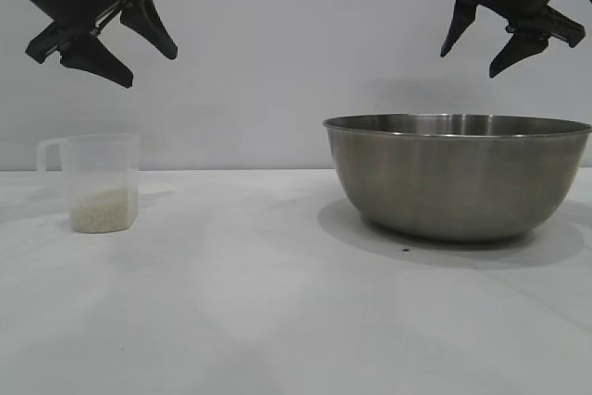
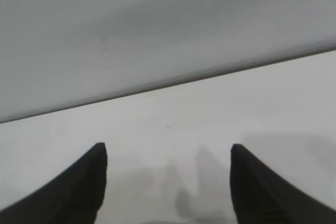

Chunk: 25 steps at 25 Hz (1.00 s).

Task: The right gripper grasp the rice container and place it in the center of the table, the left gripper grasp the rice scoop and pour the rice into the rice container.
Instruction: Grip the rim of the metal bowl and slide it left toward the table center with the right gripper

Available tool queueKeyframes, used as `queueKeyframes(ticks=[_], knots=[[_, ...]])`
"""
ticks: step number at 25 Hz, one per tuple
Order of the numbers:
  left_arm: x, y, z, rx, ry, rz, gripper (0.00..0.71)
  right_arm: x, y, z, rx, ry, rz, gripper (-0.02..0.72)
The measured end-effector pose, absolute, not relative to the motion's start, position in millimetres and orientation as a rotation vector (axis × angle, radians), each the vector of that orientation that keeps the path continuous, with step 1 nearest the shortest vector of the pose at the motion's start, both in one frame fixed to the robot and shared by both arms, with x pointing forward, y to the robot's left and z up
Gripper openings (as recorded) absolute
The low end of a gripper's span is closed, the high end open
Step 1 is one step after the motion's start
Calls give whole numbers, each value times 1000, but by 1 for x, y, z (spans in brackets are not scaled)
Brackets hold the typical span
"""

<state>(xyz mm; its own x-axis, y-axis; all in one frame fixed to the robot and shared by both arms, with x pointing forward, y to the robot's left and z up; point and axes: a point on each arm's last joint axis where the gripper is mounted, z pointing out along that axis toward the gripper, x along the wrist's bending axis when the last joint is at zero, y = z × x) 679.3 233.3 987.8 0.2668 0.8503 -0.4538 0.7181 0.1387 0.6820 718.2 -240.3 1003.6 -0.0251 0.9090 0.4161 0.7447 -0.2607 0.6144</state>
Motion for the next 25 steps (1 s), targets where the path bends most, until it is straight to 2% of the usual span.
queueKeyframes(ticks=[16,19,25], knots=[[679,233,988,1608,1482,179,430,718,-240,1003,2031,1774,1148,425],[679,233,988,1609,1481,176,430,715,-240,1003,2011,1852,1086,425],[678,232,988,1614,1476,162,430,710,-241,1020,1929,2058,925,425]])
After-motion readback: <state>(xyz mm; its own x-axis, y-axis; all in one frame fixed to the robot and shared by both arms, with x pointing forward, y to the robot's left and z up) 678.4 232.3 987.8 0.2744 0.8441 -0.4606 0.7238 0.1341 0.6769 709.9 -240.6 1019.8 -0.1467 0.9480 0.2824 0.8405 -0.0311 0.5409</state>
